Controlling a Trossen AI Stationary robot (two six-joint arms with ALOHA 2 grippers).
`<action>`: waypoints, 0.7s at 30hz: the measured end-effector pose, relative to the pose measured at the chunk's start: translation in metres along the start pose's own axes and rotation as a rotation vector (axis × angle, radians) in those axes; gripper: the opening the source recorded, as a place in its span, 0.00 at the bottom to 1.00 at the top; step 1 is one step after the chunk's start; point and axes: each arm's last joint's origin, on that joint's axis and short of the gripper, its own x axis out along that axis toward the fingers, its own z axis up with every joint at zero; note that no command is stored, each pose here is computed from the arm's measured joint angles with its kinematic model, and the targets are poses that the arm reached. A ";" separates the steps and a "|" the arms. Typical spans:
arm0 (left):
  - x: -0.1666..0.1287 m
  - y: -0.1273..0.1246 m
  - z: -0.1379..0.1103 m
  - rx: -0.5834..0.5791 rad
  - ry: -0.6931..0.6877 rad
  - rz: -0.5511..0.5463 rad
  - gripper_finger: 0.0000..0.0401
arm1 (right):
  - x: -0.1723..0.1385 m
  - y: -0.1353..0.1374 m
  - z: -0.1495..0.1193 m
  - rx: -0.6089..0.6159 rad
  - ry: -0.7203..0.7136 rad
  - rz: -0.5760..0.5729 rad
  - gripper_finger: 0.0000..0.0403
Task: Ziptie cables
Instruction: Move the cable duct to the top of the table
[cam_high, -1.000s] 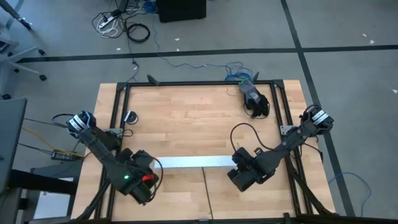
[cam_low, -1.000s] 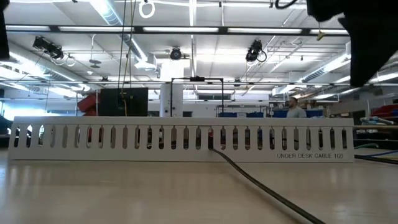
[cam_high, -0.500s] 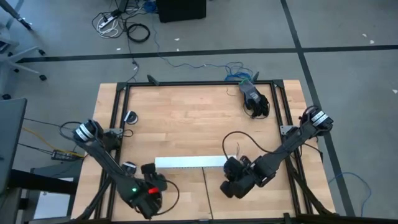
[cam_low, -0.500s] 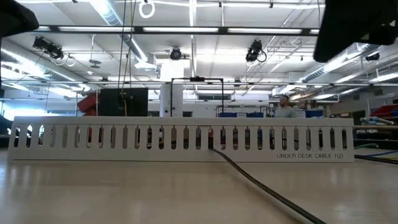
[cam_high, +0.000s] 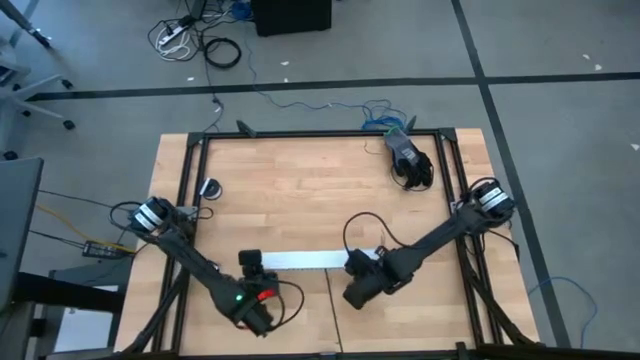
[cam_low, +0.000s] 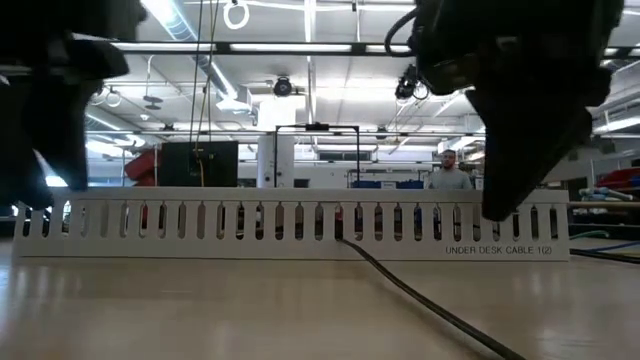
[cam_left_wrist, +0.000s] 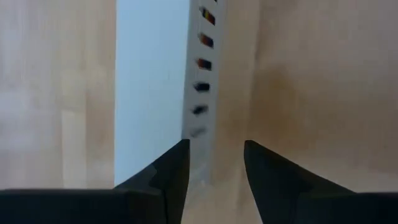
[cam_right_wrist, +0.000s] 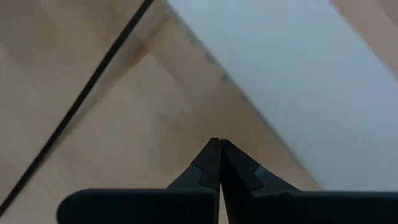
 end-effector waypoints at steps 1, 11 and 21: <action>0.003 0.003 0.001 0.010 0.007 0.006 0.36 | 0.001 -0.001 0.003 -0.003 0.000 0.000 0.00; 0.044 0.019 -0.009 0.028 0.085 0.031 0.36 | 0.008 -0.016 0.028 -0.037 0.028 -0.034 0.00; 0.058 0.038 -0.001 0.072 0.091 0.077 0.36 | 0.035 -0.063 0.059 -0.013 0.107 -0.131 0.00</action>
